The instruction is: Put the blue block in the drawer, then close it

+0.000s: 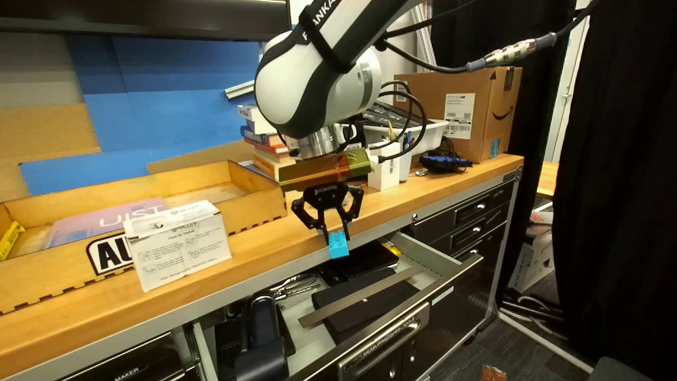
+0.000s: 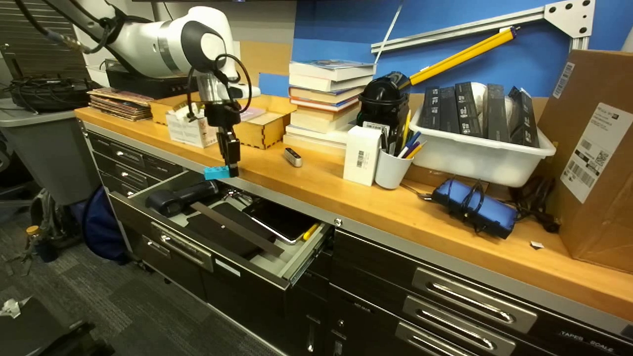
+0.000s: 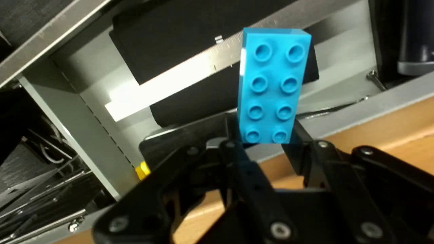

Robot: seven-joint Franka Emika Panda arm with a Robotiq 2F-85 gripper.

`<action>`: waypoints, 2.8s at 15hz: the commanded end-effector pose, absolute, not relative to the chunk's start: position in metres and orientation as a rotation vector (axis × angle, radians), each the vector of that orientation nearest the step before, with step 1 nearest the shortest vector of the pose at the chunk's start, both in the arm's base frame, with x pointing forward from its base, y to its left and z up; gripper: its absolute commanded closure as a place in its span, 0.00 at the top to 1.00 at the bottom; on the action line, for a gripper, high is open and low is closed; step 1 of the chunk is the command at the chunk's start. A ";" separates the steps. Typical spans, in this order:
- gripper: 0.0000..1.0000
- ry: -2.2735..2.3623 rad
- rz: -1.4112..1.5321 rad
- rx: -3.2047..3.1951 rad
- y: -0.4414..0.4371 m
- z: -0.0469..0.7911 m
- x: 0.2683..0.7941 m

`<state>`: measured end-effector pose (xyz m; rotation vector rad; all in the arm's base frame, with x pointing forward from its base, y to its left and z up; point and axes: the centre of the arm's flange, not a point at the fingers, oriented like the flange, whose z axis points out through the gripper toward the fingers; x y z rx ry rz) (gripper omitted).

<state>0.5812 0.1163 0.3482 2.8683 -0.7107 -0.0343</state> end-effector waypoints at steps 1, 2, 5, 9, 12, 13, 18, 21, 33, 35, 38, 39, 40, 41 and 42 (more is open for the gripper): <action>0.20 -0.727 -0.103 2.876 0.114 0.336 0.551; 0.20 -0.730 -0.118 2.872 0.115 0.328 0.548; 0.55 -0.735 -0.129 2.859 0.123 0.305 0.541; 0.84 -0.735 -0.157 2.870 0.131 0.299 0.533; 1.00 -0.696 -0.248 2.864 0.128 0.316 0.516; 1.00 -0.690 -0.303 2.848 0.124 0.322 0.508; 1.00 -0.588 -0.611 2.794 0.106 0.330 0.461; 1.00 -0.504 -0.724 2.825 0.110 0.310 0.437; 1.00 -0.507 -0.629 2.859 0.160 0.210 0.438; 1.00 -0.503 -0.562 2.874 0.174 0.201 0.445; 1.00 -0.498 -0.428 2.903 0.198 0.200 0.466; 1.00 -0.493 -0.381 2.911 0.205 0.201 0.474; 1.00 -0.492 -0.333 2.920 0.213 0.203 0.485; 1.00 -0.492 -0.290 2.926 0.221 0.205 0.495; 1.00 -0.492 -0.251 2.931 0.228 0.206 0.506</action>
